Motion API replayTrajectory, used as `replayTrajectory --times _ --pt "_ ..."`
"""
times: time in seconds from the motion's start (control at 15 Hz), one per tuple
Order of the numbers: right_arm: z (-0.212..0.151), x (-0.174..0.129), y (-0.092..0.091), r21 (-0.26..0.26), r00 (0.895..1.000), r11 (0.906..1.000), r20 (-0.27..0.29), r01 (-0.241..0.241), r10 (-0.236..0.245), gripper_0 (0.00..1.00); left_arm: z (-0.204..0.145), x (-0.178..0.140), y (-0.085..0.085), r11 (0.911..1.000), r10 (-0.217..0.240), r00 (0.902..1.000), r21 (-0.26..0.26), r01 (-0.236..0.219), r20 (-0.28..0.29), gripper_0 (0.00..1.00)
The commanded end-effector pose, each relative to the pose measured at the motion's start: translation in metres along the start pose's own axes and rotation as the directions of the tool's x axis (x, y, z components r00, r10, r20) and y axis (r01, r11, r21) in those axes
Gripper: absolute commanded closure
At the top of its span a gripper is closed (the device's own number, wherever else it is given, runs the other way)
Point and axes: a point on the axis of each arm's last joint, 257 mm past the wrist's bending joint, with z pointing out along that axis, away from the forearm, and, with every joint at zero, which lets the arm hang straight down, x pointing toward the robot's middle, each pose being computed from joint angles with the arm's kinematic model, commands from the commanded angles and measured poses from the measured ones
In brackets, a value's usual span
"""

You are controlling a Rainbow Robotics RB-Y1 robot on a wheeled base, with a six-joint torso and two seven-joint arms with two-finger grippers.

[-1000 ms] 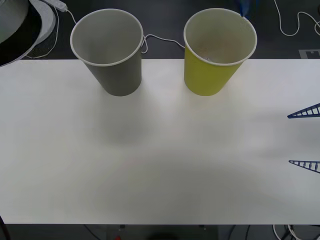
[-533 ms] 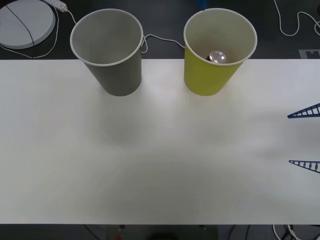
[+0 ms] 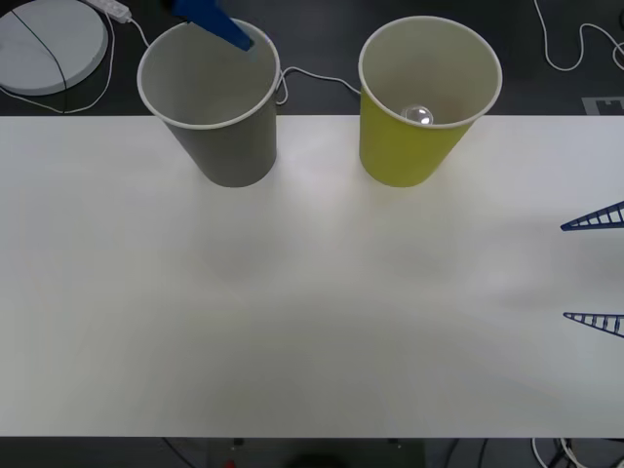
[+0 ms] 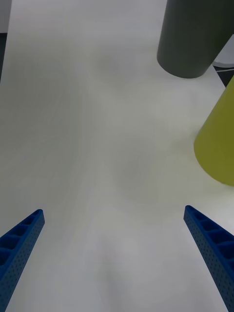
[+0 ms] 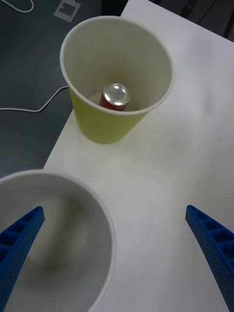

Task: Put the can into the green bin and the plastic bottle into the gray bin

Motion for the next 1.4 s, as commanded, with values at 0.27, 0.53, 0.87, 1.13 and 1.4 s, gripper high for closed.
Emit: replayTrajectory --times 0.27,0.53,0.87,1.13,1.4 --pt "0.0 0.0 0.0 0.0 1.0 1.0 0.0 0.0 0.0 0.0 -0.046 0.095 -0.003 0.9984 0.053 0.9984 -0.018 -0.053 -0.02 0.0" --pt "0.0 0.0 0.0 0.0 1.0 1.0 0.0 0.0 0.0 0.0 -0.064 0.151 -0.009 0.9963 0.086 0.9963 -0.003 -0.086 0.009 0.0" --pt "0.0 0.0 0.0 0.0 1.0 1.0 0.0 0.0 0.0 0.0 -0.061 0.216 -0.025 0.9812 0.193 0.9812 -0.007 -0.193 0.005 0.0" --pt "0.0 0.0 0.0 0.0 1.0 1.0 0.0 0.0 0.0 0.0 -0.056 0.261 -0.039 0.9564 0.292 0.9562 0.013 -0.292 -0.024 0.0" --pt "0.0 0.0 0.0 0.0 1.0 1.0 0.0 0.0 0.0 0.0 -0.051 0.287 -0.055 0.9405 0.339 0.9403 0.015 -0.339 0.031 0.0"
